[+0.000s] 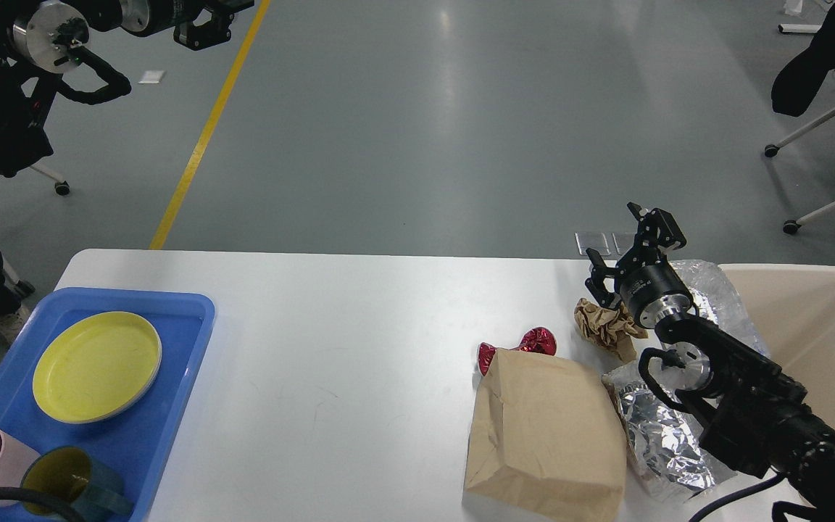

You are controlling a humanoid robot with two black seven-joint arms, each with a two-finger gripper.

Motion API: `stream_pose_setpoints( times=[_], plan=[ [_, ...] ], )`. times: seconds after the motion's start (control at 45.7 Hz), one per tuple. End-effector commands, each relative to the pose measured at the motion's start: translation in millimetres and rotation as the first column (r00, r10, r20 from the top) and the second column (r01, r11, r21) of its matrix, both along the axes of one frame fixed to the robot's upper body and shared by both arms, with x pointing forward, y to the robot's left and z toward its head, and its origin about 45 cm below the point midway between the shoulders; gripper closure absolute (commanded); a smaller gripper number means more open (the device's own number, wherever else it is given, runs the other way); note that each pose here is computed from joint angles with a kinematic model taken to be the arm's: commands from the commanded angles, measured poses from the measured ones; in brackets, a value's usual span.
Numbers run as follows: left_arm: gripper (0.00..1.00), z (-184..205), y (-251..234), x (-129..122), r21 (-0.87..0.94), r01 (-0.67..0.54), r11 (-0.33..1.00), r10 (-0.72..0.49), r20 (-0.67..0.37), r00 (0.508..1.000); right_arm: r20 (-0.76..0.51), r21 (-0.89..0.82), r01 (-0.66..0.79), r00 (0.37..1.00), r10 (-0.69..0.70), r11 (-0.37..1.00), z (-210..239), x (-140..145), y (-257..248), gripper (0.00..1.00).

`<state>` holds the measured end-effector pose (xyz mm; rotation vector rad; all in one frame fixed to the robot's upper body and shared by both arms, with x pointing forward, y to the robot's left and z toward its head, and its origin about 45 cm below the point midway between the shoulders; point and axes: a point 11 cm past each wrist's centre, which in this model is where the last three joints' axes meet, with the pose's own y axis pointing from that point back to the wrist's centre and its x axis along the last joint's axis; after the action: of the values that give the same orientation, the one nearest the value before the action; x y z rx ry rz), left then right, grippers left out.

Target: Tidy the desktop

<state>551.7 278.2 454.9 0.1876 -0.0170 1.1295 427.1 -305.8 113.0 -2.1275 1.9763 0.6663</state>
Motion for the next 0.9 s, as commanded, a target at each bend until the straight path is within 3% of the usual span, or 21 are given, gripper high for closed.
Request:
stream_pose_setpoints(
  times=[0.0, 0.372, 0.481, 0.7, 0.875],
  plan=[
    [0.04, -5.9, 0.9, 0.6, -0.013, -0.012, 1.0, 0.012, -0.011, 1.0, -0.001, 0.001, 0.0, 1.0, 0.0, 1.0, -0.4, -0.3, 0.0, 0.0],
    [0.04, -68.7, -1.9, -2.2, -0.435, -0.064, 0.898, 0.02, -0.106, 0.994, 0.001, 0.0, -0.001, 1.0, 0.001, 1.0, 0.3, 0.2, 0.2, 0.0],
    [0.04, -93.8, 1.4, -5.9, -0.501, -0.098, 0.86, 0.027, -0.147, 0.989, 0.001, 0.001, 0.0, 1.0, 0.0, 1.0, 0.3, 0.2, 0.2, 0.0],
    [0.04, -91.3, -22.9, -3.9, -0.618, -0.075, 0.783, -0.012, -0.136, 0.991, 0.0, -0.001, 0.0, 1.0, 0.0, 1.0, 0.1, 0.1, -0.2, 0.0],
    [0.04, -115.0, -35.0, -7.8, -0.652, -0.091, 0.753, -0.032, -0.174, 0.984, 0.0, 0.0, -0.001, 1.0, 0.001, 1.0, 0.1, 0.1, 0.3, 0.0]
  ],
)
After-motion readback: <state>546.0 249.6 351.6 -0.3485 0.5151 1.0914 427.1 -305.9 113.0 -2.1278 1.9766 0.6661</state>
